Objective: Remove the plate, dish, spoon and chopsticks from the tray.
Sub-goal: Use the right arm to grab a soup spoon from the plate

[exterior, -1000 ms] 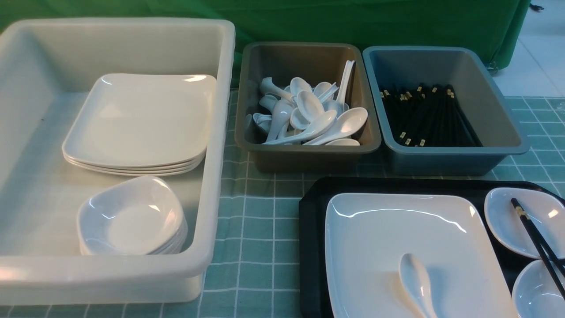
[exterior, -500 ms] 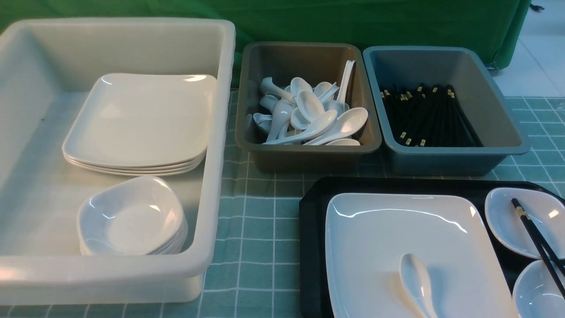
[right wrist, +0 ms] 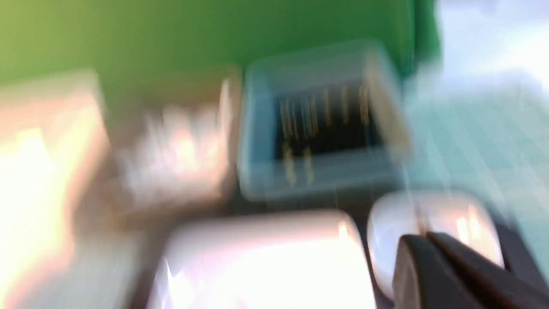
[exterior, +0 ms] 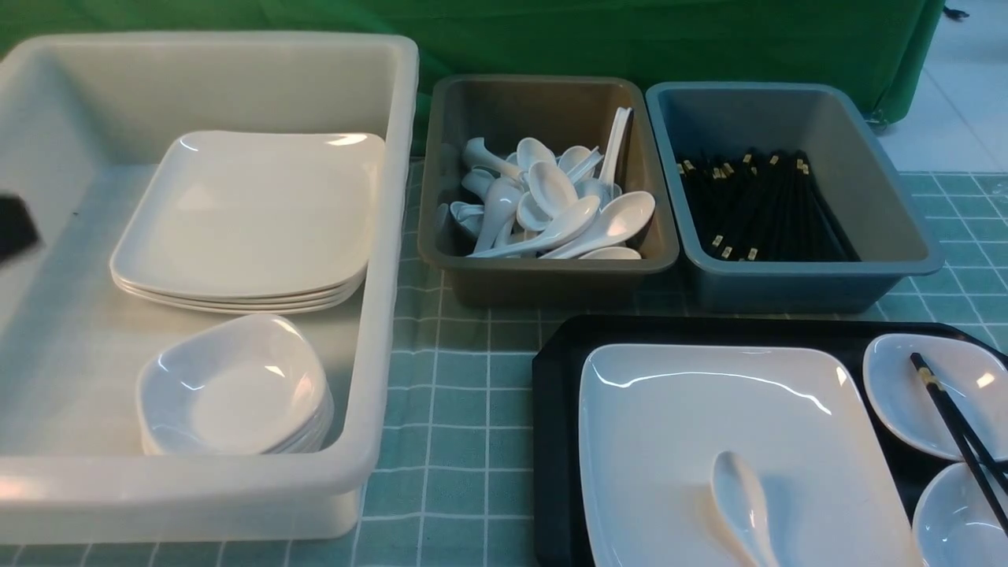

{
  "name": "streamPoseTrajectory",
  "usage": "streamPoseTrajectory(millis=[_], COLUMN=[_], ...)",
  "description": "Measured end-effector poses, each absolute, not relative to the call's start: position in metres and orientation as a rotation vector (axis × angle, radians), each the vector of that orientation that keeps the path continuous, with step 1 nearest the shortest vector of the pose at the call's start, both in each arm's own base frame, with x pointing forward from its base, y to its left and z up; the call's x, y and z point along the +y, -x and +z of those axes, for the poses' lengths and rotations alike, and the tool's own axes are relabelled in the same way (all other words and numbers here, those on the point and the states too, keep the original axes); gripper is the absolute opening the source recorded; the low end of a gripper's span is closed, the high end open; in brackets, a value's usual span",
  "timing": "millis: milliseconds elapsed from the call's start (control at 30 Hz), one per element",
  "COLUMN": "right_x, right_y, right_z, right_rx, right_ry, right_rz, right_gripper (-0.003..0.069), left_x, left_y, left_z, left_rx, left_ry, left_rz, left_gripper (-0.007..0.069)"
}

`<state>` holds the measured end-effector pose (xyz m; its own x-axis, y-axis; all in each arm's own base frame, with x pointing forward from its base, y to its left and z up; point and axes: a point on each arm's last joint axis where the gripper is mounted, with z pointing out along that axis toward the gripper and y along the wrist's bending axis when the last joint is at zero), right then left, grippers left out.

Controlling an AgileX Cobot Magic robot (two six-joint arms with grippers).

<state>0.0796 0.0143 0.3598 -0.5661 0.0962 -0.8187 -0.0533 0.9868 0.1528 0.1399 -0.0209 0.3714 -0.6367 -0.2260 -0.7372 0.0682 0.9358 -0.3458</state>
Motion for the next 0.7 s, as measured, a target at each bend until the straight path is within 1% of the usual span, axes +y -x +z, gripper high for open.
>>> streamPoseTrajectory(millis=[33,100,167,200,233,300,333,367,433,500,533,700], right_x=[0.018,0.027,0.040,0.051,0.061,0.081,0.095,0.104,0.116,0.123,0.126,0.135], right_y=[-0.093,-0.117,-0.136,-0.148,-0.157,-0.173,-0.183,-0.188,-0.196,-0.204,-0.208,-0.222], right_z=[0.358,0.345,0.331,0.322,0.314,0.297,0.285,0.277,0.263,0.251,0.245,0.215], right_rx=[2.326,2.551,2.667,2.716,2.747,2.777,2.795,2.799,2.825,2.847,2.859,2.933], right_ry=[0.046,0.176,0.304,0.382,0.448,0.561,0.626,0.666,0.702,0.713,0.717,0.720], right_rz=[0.194,0.166,0.162,0.165,0.162,0.157,0.152,0.153,0.147,0.140,0.134,0.101], right_gripper=[0.0023,0.0027,0.0059,0.0097,0.0134,0.0250,0.0325,0.0386,0.0452,0.0501,0.0512,0.0533], left_x=[-0.023,-0.027,-0.030,-0.034,-0.038,-0.055,-0.063,-0.069,-0.075,-0.079,-0.080,-0.084], left_y=[-0.149,-0.167,-0.174,-0.174,-0.174,-0.171,-0.168,-0.165,-0.161,-0.158,-0.157,-0.155], left_z=[0.360,0.334,0.320,0.317,0.315,0.313,0.313,0.312,0.309,0.307,0.307,0.306], left_rx=[2.318,2.471,2.530,2.540,2.546,2.554,2.564,2.583,2.617,2.637,2.647,2.655], left_ry=[0.076,0.044,0.009,-0.024,-0.054,-0.156,-0.196,-0.226,-0.249,-0.271,-0.266,-0.286], left_rz=[-0.466,-0.526,-0.562,-0.567,-0.576,-0.608,-0.609,-0.596,-0.552,-0.506,-0.482,-0.447], left_gripper=[0.0018,0.0013,0.0005,0.0003,0.0002,0.0000,0.0001,0.0001,0.0001,0.0000,0.0000,0.0000])
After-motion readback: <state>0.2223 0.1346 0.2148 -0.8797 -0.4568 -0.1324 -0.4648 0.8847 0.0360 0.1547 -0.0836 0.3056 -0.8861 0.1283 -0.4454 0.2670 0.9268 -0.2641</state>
